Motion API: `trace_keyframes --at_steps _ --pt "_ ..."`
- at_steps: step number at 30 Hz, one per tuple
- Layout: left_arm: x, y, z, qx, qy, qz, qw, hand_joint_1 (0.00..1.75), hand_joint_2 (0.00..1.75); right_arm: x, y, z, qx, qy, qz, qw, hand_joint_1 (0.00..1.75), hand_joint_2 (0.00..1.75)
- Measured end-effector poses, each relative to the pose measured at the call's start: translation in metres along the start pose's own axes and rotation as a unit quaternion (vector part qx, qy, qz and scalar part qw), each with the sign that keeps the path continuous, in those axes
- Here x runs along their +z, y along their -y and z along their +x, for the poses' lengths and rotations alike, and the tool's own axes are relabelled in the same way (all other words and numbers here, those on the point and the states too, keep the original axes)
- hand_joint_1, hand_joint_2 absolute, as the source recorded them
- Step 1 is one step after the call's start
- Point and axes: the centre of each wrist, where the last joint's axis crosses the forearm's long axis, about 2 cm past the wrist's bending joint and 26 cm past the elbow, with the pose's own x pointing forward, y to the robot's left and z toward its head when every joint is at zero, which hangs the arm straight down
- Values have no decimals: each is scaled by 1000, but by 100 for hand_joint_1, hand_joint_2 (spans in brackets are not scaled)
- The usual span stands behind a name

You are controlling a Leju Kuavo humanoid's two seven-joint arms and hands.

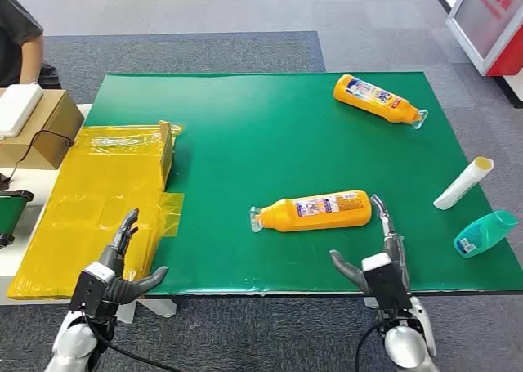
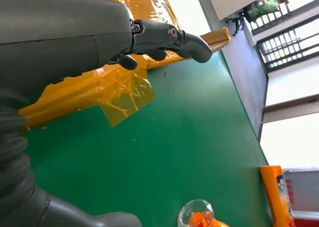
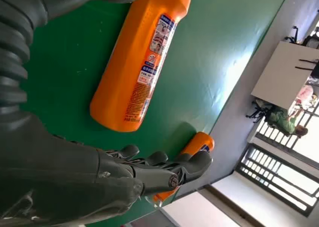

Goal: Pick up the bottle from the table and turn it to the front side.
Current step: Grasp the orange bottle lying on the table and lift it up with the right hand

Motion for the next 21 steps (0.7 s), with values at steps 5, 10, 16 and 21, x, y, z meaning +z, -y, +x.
trace_keyframes --at_steps 5,10,16,21 --pt "0 3 -1 4 4 -18 1000 0 175 1 -1 -4 2 -9 6 1000 0 175" --pt "4 5 -4 3 -1 -24 1000 0 175 3 -2 -7 5 -19 11 1000 0 175" --pt "8 3 -6 -2 -6 -27 1000 0 175 -3 3 -13 40 -30 27 998 0 175" --pt "9 1 -6 -5 -7 -28 1000 0 175 -11 9 -18 60 -36 38 997 0 175"
